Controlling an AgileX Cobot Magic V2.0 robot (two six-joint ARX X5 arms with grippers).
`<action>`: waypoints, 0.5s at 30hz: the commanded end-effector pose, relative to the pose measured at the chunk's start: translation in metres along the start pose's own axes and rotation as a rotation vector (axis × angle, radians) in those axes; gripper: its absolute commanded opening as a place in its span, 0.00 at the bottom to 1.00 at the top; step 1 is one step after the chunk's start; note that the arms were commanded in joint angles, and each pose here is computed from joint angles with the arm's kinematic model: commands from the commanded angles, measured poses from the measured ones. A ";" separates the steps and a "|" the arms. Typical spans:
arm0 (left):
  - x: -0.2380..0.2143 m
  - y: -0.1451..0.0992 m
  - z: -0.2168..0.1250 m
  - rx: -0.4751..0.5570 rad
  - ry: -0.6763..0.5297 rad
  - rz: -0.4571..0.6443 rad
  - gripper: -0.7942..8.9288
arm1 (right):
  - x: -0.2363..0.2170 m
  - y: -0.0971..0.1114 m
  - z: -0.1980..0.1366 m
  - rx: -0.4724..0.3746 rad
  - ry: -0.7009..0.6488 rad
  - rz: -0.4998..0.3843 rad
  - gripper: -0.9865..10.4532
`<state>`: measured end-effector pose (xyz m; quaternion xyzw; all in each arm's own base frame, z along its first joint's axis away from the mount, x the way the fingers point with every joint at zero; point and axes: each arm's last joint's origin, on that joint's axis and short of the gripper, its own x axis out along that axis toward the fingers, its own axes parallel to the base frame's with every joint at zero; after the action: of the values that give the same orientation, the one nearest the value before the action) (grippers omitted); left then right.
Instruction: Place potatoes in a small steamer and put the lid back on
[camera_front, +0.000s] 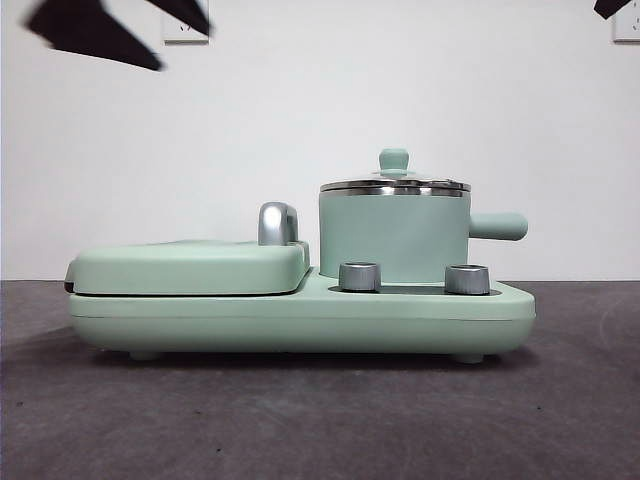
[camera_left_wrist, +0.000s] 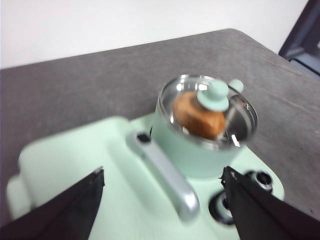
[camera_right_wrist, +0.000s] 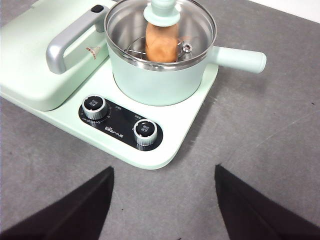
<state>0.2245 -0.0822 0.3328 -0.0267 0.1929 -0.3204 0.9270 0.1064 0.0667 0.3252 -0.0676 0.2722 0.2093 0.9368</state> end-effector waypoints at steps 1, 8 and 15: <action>-0.014 0.000 -0.031 -0.106 0.030 0.013 0.46 | 0.000 0.001 0.002 0.010 -0.008 0.008 0.36; -0.041 -0.005 -0.080 -0.243 0.103 0.051 0.46 | 0.000 0.001 0.002 0.010 -0.008 0.009 0.36; -0.047 -0.007 -0.085 -0.281 0.144 0.055 0.42 | -0.003 0.001 0.002 0.012 -0.021 0.009 0.30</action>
<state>0.1533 -0.0525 0.2678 -0.1222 0.3075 -0.2641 0.9060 0.1052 0.0660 0.3261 -0.0656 0.2682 0.2098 0.9379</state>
